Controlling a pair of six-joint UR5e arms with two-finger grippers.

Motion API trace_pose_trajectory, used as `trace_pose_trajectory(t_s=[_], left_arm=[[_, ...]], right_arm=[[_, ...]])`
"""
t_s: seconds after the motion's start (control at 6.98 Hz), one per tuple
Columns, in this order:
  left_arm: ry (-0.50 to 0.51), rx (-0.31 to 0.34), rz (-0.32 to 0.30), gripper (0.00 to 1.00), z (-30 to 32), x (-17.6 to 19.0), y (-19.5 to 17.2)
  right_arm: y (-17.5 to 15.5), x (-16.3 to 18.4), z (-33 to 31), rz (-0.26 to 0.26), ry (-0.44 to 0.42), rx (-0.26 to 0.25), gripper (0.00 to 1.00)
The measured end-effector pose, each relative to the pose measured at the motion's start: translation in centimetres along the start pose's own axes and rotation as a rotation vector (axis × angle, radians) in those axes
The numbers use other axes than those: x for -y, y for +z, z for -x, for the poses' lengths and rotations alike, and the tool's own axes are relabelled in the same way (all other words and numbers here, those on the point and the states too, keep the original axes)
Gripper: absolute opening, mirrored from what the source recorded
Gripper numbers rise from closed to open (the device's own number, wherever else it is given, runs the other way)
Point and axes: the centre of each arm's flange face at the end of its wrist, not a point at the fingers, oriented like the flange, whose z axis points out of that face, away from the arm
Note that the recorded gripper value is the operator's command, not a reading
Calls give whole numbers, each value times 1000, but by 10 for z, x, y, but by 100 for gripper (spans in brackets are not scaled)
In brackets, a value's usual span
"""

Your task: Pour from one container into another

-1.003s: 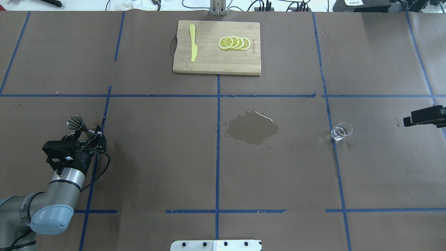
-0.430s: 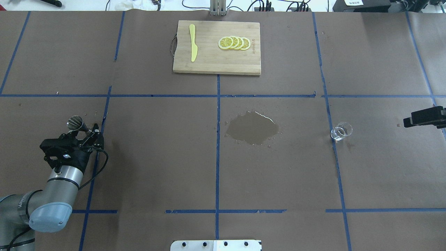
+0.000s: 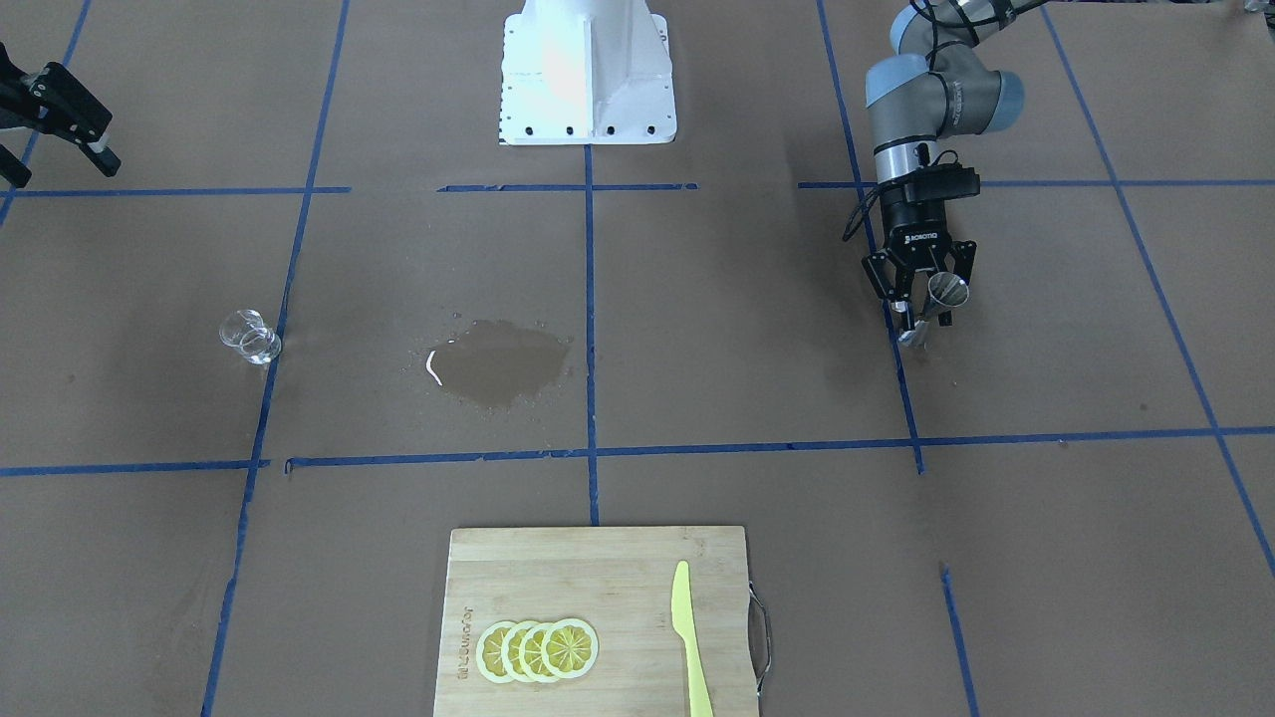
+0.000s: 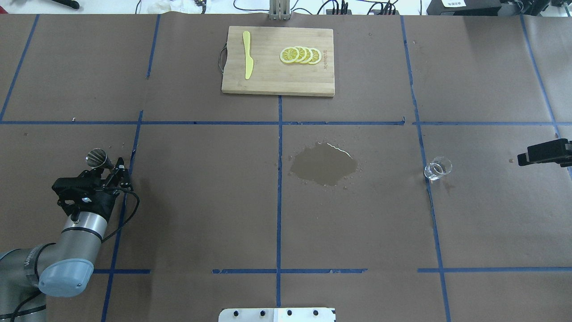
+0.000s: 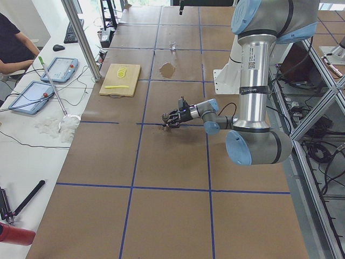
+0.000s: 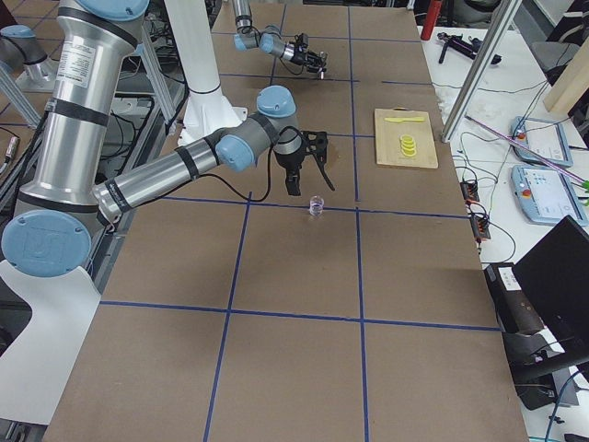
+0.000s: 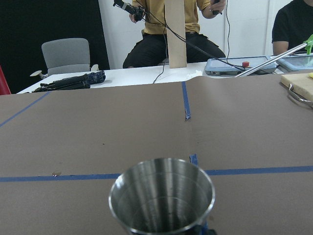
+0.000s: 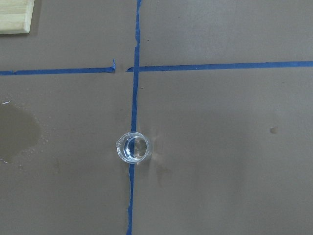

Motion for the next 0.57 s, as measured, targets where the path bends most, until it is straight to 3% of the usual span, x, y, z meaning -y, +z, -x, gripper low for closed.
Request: trace_pose_trajectory(t_s=[0.29,0.57], left_arm=[[-26,-13,-10,0,2,8,0],[-26,-47,-47,0,1,46,-3]], right_arm=[[0,-1,1,2,-2,1,100],[-2,-2,3,0,-7,5,100]])
